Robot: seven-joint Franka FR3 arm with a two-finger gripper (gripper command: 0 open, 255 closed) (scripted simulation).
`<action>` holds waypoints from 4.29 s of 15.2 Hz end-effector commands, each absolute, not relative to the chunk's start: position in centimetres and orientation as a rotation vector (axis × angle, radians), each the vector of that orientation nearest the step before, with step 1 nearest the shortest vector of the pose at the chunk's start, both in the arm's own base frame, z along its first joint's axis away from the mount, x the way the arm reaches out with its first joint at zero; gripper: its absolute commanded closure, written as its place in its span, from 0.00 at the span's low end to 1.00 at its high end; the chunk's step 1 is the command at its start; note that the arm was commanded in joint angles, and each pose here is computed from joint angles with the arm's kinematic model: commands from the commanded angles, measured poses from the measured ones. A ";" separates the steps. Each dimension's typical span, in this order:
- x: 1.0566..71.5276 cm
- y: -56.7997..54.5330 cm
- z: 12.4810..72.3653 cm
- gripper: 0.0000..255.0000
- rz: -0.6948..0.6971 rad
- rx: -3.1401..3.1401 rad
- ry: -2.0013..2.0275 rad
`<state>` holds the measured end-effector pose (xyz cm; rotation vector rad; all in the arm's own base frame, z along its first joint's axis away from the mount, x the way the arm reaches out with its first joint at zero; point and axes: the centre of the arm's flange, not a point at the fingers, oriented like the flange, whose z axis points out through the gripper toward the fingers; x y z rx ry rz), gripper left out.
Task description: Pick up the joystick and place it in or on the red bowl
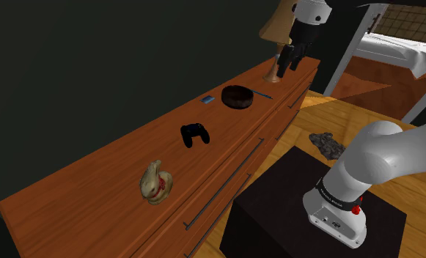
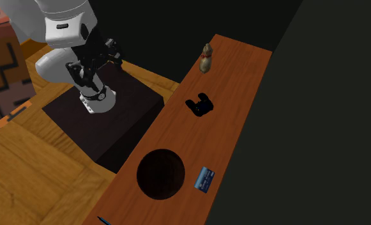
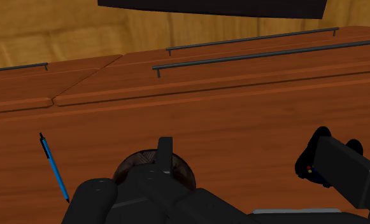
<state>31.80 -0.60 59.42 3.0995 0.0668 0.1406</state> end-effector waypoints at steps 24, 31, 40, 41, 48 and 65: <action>46.8 19.3 40.6 0.00 -0.031 3.096 -0.039; 49.5 22.9 35.7 0.00 -0.064 3.094 -0.060; 49.4 22.8 32.7 0.00 -0.064 3.094 -0.060; 49.4 22.8 32.7 0.00 -0.064 3.094 -0.060; 49.4 22.8 32.7 1.00 -0.065 3.094 -0.060; 49.4 22.8 38.5 1.00 -0.064 3.094 -0.060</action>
